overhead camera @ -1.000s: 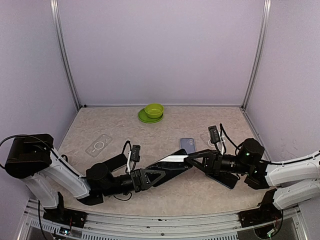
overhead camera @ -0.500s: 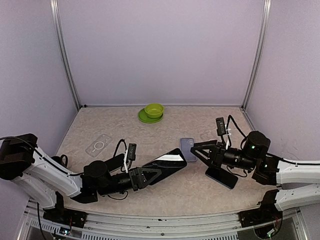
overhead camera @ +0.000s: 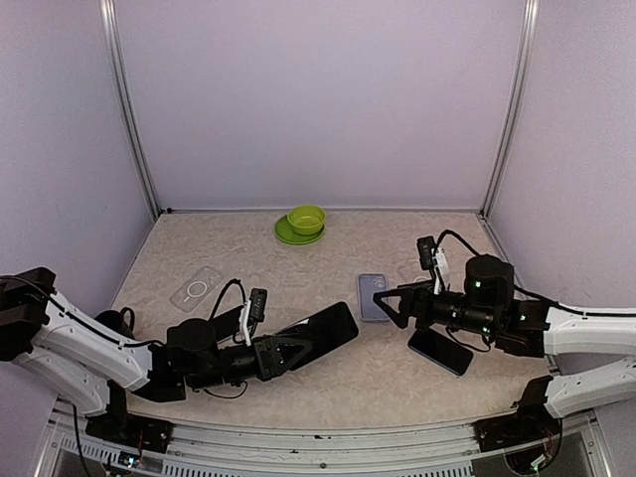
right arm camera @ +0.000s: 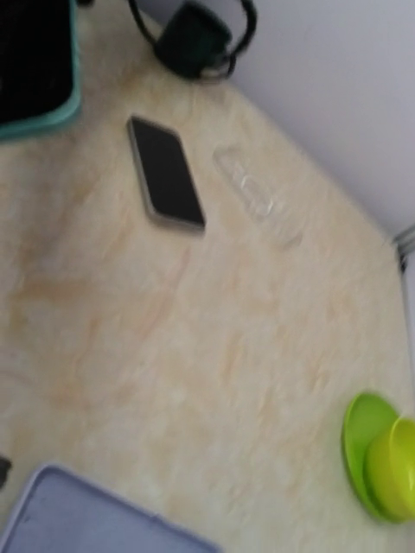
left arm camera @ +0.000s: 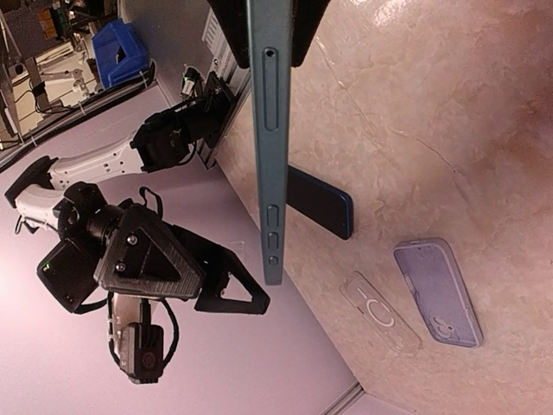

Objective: Put the phone into the phone case
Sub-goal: Adjust the phone case at the center of the board.

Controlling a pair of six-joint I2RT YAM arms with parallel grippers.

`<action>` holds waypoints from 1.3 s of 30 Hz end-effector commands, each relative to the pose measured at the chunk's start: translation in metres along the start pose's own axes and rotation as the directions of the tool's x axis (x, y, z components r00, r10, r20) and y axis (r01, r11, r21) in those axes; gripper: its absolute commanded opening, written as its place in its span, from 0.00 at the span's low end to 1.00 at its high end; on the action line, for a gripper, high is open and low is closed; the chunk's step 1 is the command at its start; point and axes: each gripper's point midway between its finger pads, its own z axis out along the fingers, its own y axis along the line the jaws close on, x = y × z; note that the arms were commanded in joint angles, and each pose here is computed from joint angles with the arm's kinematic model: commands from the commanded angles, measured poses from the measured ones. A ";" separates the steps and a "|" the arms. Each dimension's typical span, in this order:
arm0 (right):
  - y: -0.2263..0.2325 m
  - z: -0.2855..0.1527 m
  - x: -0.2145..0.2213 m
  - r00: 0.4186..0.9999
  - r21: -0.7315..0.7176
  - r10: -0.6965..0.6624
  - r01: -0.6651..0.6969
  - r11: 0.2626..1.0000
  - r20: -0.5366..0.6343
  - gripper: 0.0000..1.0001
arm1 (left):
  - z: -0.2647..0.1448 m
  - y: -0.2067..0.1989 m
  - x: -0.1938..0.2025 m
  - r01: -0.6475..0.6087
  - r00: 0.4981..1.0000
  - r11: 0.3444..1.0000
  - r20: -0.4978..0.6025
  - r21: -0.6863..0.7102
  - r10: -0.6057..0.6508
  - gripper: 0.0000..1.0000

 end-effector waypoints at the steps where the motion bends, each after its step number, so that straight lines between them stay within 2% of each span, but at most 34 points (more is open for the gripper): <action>1: -0.028 0.012 0.008 0.998 0.142 0.016 -0.007 0.990 -0.065 0.97 | -0.003 -0.005 -0.012 -0.014 0.999 1.000 0.042 0.003 0.014 0.00; 9: -0.061 0.029 0.024 0.984 0.197 0.119 -0.091 0.976 -0.133 1.00 | -0.013 0.007 -0.016 -0.025 0.997 0.997 0.075 -0.066 0.030 0.00; 13: -0.083 0.039 0.033 0.975 0.273 0.142 -0.092 0.958 -0.170 1.00 | -0.017 0.010 -0.018 -0.019 0.996 0.996 0.085 -0.087 0.026 0.00; 22: -0.110 0.074 0.059 0.939 0.337 0.153 -0.043 0.940 -0.307 0.99 | -0.022 0.011 -0.019 -0.016 0.994 0.996 0.105 -0.093 0.026 0.00; 29: -0.134 0.084 0.070 0.928 0.390 0.174 -0.035 0.920 -0.328 0.98 | -0.026 0.014 -0.017 -0.016 0.993 0.994 0.114 -0.110 0.029 0.00; 39: -0.146 0.096 0.081 0.917 0.367 0.188 -0.050 0.929 -0.353 0.95 | -0.028 0.020 -0.018 -0.014 0.991 0.992 0.128 -0.125 0.030 0.00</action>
